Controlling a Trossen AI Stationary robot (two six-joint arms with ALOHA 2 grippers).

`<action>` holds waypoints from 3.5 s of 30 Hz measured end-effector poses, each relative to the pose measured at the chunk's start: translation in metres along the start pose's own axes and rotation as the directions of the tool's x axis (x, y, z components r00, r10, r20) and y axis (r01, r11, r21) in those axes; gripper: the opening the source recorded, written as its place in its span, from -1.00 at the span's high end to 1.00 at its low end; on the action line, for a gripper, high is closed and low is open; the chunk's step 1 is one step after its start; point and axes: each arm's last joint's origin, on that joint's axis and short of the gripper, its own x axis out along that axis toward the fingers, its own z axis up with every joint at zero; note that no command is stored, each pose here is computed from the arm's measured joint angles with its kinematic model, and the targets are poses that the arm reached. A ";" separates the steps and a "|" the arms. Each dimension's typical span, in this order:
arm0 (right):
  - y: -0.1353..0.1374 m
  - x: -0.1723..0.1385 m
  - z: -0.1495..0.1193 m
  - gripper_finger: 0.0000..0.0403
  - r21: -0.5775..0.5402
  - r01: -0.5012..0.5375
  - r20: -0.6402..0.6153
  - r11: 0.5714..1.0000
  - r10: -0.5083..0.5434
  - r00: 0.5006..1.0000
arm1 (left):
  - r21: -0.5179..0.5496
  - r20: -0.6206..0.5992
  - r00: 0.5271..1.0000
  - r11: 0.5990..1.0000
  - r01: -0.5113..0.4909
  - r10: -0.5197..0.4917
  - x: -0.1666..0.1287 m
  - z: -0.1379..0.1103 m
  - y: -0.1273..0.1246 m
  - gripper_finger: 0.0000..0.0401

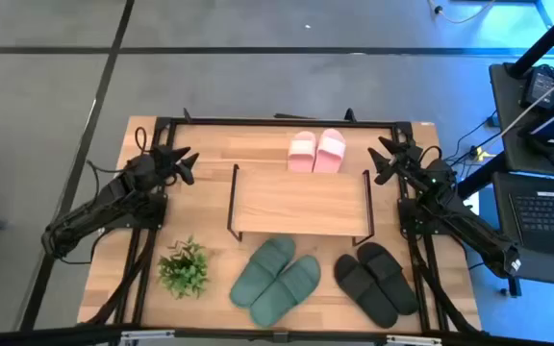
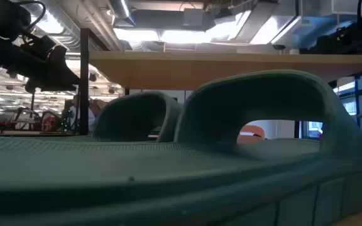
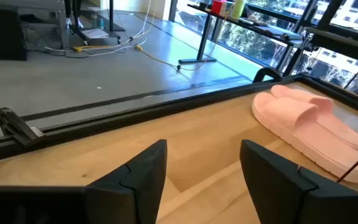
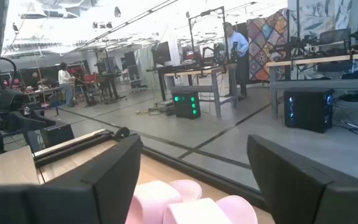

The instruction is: Pick and place slides into the shelf

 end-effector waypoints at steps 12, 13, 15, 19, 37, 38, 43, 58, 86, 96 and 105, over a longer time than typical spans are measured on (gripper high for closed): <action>0.000 0.000 0.000 -0.45 0.000 0.000 0.000 1.000 0.000 1.000 | 0.000 0.000 1.000 1.000 0.000 0.000 0.000 0.000 0.000 0.02; 0.000 0.000 0.000 -0.45 0.000 0.000 0.000 1.000 0.000 1.000 | 0.000 0.000 1.000 1.000 0.000 0.000 0.000 0.000 0.000 0.02; 0.000 0.000 0.000 -0.45 0.000 0.000 0.000 1.000 0.000 1.000 | 0.000 0.000 1.000 1.000 0.000 0.000 0.000 0.000 0.000 0.02; 0.000 0.000 0.000 -0.45 0.000 0.000 0.000 1.000 0.000 1.000 | 0.000 0.000 1.000 1.000 0.000 0.000 0.000 0.000 0.000 0.02; 0.000 0.000 0.000 -0.45 0.000 0.000 0.000 1.000 0.000 1.000 | 0.000 0.000 1.000 1.000 0.000 0.000 0.000 0.000 0.000 0.02; 0.000 0.000 0.000 -0.45 0.000 0.000 0.000 1.000 0.000 1.000 | 0.000 0.000 1.000 1.000 -0.001 0.001 0.000 0.000 0.000 0.02; 0.000 0.000 0.000 -0.45 0.000 0.000 0.000 1.000 0.000 1.000 | 0.000 0.000 1.000 1.000 0.000 0.000 0.000 0.000 0.000 0.02; 0.000 0.000 0.000 -0.45 0.000 0.000 0.000 1.000 0.000 1.000 | 0.000 0.000 1.000 1.000 0.000 0.000 0.000 0.000 0.000 0.02; 0.000 0.000 0.000 -0.45 0.000 0.000 0.000 1.000 0.000 1.000 | 0.000 0.000 1.000 1.000 0.000 0.000 0.000 0.000 0.000 0.02; 0.000 0.000 0.000 -0.45 0.007 0.000 0.002 1.000 0.000 1.000 | 0.012 0.011 1.000 1.000 -0.008 0.007 0.000 0.001 0.000 0.02; -0.001 0.000 0.000 -0.45 0.117 0.023 0.006 0.993 -0.024 1.000 | -0.005 0.021 1.000 1.000 -0.014 0.014 0.000 0.001 0.000 0.02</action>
